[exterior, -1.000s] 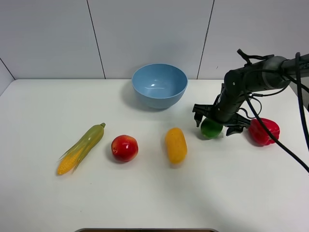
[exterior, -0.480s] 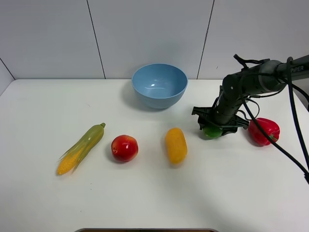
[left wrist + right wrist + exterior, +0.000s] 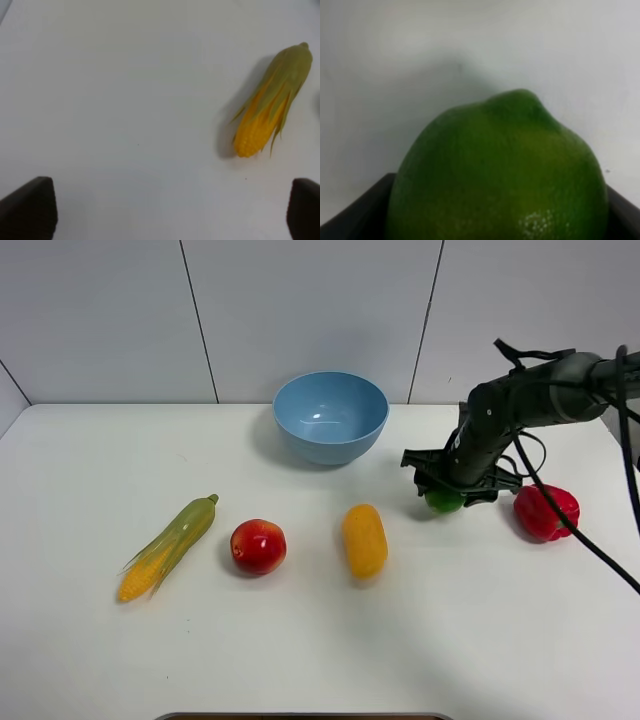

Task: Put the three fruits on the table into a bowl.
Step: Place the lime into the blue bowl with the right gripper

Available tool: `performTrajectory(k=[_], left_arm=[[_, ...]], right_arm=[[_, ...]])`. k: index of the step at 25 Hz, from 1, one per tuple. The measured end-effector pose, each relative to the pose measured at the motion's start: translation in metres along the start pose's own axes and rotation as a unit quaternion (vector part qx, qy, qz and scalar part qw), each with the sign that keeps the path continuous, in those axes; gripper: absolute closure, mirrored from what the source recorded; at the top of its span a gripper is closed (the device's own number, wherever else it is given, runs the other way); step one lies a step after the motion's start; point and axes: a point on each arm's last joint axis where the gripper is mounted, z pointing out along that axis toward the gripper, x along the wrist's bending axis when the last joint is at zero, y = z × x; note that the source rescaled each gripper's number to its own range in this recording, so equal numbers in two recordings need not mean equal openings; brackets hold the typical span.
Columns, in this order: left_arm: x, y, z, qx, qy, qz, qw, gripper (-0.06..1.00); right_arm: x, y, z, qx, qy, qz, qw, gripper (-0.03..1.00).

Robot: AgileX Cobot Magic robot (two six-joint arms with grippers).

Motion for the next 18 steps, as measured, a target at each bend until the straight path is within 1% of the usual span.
performTrajectory(k=[5,7,9,13,18], left_arm=[[0.0,0.0,0.0,0.0,0.0,0.001,1.0,0.18],[0.0,0.0,0.0,0.0,0.0,0.001,1.0,0.18],[0.0,0.0,0.0,0.0,0.0,0.001,1.0,0.18],[0.0,0.0,0.0,0.0,0.0,0.001,1.0,0.18],[0.0,0.0,0.0,0.0,0.0,0.001,1.0,0.18]], right_arm=[[0.003,0.013,-0.057,-0.07,0.036,-0.016,0.997,0.8],[0.003,0.016,-0.082,-0.1,0.052,-0.028,0.993,0.8],[0.006,0.016,-0.103,-0.129,0.07,-0.054,0.988,0.8],[0.022,0.012,-0.132,-0.19,0.119,-0.123,0.967,0.8],[0.046,0.008,-0.138,-0.237,0.172,-0.181,0.939,0.8]])
